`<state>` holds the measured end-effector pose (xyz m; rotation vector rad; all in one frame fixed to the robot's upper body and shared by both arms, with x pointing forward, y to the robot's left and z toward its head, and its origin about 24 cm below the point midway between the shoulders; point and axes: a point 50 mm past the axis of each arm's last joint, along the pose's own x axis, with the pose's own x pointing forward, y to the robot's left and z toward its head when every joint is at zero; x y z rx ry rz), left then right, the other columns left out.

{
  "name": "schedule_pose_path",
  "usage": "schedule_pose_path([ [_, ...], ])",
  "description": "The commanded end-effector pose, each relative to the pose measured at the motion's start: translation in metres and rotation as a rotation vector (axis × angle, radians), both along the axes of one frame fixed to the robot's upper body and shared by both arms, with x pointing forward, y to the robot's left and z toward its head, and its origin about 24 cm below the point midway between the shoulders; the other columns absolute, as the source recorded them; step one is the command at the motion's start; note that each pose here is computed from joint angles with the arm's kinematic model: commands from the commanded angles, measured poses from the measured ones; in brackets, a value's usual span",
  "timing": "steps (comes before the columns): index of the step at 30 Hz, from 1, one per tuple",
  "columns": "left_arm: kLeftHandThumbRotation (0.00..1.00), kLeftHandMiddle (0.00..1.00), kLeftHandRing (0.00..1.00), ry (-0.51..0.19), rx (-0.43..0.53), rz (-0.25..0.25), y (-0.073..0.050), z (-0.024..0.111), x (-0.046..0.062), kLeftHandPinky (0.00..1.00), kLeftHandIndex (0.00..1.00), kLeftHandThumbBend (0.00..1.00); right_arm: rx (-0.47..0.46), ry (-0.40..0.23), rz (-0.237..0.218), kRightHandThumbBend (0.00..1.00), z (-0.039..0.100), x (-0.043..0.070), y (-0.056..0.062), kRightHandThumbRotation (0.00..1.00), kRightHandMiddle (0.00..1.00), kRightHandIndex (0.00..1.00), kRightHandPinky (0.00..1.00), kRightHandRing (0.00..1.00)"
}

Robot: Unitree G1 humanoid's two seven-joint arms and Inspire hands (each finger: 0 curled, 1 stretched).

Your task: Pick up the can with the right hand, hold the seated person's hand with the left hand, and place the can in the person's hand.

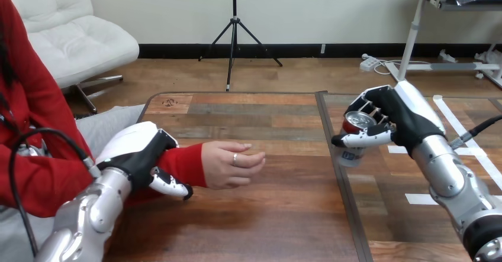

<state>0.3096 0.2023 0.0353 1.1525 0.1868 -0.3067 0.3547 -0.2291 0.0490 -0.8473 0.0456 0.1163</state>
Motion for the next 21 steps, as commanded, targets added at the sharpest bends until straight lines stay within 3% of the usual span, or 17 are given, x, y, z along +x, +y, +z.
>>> schedule_pose_path([
  [1, 0.00, 0.30, 0.20, -0.407, -0.163, -0.241, -0.080, 0.118, 0.049, 0.14, 0.35, 0.66, 0.042, -0.183, 0.066, 0.71, 0.048, 0.025, 0.029, 0.00, 0.42, 0.47, 0.32, 0.36],
  [21, 0.00, 0.29, 0.20, -0.442, -0.208, -0.288, -0.098, 0.130, 0.049, 0.13, 0.34, 0.65, 0.054, -0.191, 0.104, 0.71, 0.051, 0.028, 0.042, 0.00, 0.41, 0.47, 0.31, 0.35],
])
